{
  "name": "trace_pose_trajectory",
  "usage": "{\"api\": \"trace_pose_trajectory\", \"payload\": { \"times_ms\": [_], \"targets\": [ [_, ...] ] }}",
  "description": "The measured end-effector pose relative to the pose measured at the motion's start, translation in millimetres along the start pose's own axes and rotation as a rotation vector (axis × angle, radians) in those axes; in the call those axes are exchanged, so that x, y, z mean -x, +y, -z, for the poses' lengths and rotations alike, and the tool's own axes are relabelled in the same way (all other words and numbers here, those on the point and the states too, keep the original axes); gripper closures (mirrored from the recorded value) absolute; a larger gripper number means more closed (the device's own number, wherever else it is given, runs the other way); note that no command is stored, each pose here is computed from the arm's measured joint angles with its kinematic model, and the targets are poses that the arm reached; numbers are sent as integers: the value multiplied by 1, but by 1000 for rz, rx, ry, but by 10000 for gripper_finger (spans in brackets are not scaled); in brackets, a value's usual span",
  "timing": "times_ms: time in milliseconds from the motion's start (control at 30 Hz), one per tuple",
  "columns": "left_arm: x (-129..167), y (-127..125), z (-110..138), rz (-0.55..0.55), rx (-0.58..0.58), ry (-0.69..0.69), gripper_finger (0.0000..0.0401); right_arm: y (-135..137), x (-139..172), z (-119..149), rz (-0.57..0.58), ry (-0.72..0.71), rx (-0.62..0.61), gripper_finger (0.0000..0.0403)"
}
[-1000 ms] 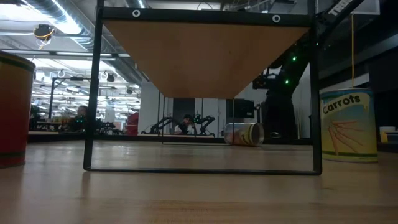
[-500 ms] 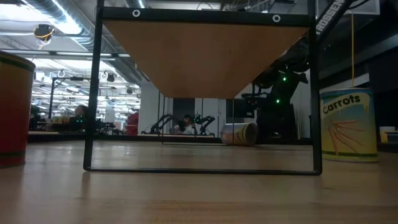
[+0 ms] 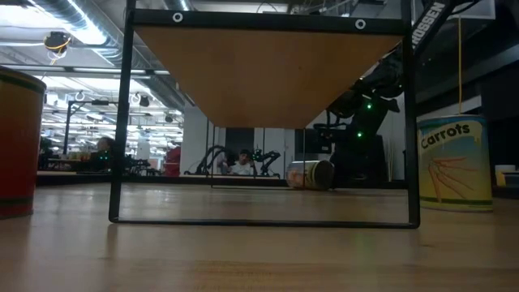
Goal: Pick and place cans onto a shelf
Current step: Put the canned peaches on the shelf
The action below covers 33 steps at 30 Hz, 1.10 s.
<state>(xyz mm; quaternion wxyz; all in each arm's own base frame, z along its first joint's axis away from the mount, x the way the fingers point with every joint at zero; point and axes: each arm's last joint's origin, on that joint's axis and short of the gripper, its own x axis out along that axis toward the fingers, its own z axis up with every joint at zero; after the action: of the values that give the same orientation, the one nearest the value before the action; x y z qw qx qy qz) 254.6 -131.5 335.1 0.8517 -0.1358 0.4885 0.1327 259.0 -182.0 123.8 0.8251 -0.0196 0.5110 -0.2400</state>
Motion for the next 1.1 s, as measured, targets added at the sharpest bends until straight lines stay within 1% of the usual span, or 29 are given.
{"api": "trace_pose_trajectory", "payload": {
  "times_ms": [67,233,500,667,767,900,1000,1100],
  "targets": [
    [0,0,0,0,0,0,335,0,0,-1,2,-8,-3,281],
    [0,0,0,0,0,0,335,0,0,-2,-4,-18,-76,281],
    [0,0,0,0,0,0,335,-3,0,-2,-10,-32,-135,281],
    [0,0,0,0,0,0,335,-8,-1,-3,-70,-68,-161,281],
    [0,0,0,0,0,0,335,-10,-1,-2,-71,-75,-191,281],
    [0,0,0,0,0,0,335,-14,-2,-1,-69,-73,-202,282],
    [0,0,0,0,0,0,335,-15,-2,-1,-90,-79,-207,300],
    [0,0,0,0,0,0,335,-15,-2,-1,-92,-79,-208,339]
  ]
}}
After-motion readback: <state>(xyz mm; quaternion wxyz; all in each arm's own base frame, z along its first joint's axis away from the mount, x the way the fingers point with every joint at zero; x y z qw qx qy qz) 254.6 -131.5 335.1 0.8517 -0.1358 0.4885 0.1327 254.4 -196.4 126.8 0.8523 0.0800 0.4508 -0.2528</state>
